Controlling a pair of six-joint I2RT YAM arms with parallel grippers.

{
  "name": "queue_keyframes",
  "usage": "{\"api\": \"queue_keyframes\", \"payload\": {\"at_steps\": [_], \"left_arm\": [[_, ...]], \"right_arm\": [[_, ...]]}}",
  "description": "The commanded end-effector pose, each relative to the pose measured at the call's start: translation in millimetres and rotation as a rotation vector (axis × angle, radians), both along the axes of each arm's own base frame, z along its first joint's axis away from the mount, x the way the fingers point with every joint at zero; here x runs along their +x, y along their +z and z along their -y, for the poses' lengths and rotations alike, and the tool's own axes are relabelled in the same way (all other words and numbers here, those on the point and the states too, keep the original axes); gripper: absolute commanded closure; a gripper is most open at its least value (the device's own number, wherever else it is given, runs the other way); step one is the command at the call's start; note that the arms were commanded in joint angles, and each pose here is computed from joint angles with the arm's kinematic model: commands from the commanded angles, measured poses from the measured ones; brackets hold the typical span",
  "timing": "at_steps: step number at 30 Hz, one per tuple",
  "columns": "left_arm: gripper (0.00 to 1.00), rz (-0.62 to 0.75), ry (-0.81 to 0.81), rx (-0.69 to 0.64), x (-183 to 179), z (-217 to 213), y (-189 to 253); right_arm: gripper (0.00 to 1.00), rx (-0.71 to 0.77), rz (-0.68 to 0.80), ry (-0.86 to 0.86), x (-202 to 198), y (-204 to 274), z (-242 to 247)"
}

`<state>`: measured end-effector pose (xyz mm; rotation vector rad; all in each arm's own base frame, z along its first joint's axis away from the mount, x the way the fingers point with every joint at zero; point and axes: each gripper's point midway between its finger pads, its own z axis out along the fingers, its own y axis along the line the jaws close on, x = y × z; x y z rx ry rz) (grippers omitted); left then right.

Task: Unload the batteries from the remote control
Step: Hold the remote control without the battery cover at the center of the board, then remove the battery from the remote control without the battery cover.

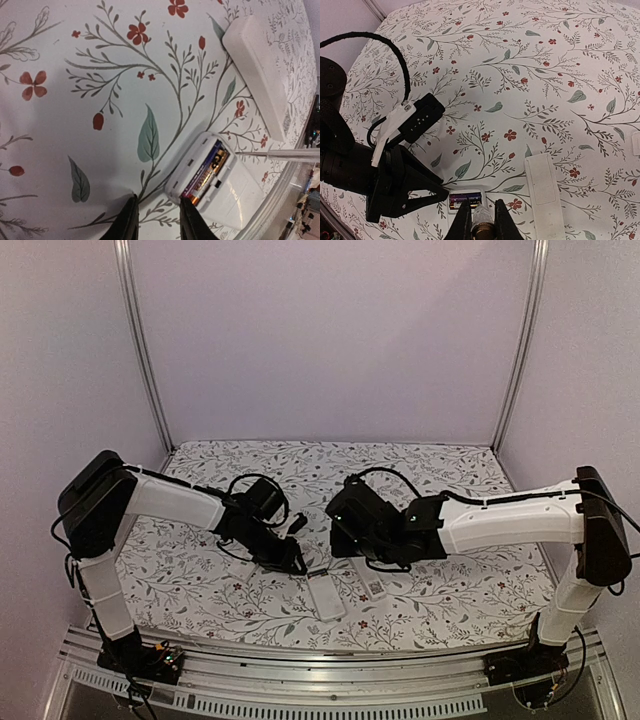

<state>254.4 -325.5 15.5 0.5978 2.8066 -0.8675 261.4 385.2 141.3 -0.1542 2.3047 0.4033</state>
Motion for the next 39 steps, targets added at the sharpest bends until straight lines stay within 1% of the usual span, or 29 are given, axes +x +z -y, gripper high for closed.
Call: {"api": "queue_keyframes", "payload": {"at_steps": [1,17,32,39], "left_arm": [[0.72,-0.014,-0.014,0.003,-3,1,-8],[0.73,-0.011,-0.013,0.003,-2,1,-7],[0.74,-0.013,-0.015,0.002,-3,1,-7],[0.74,-0.02,-0.018,0.002,-4,2,-9]], "right_arm": [[1.0,0.033,0.032,0.012,1,18,-8],[1.0,-0.027,0.006,0.005,0,-3,-7],[1.0,-0.06,-0.005,-0.008,1,-8,-4],[1.0,-0.071,-0.044,-0.019,-2,-21,-4]]}}
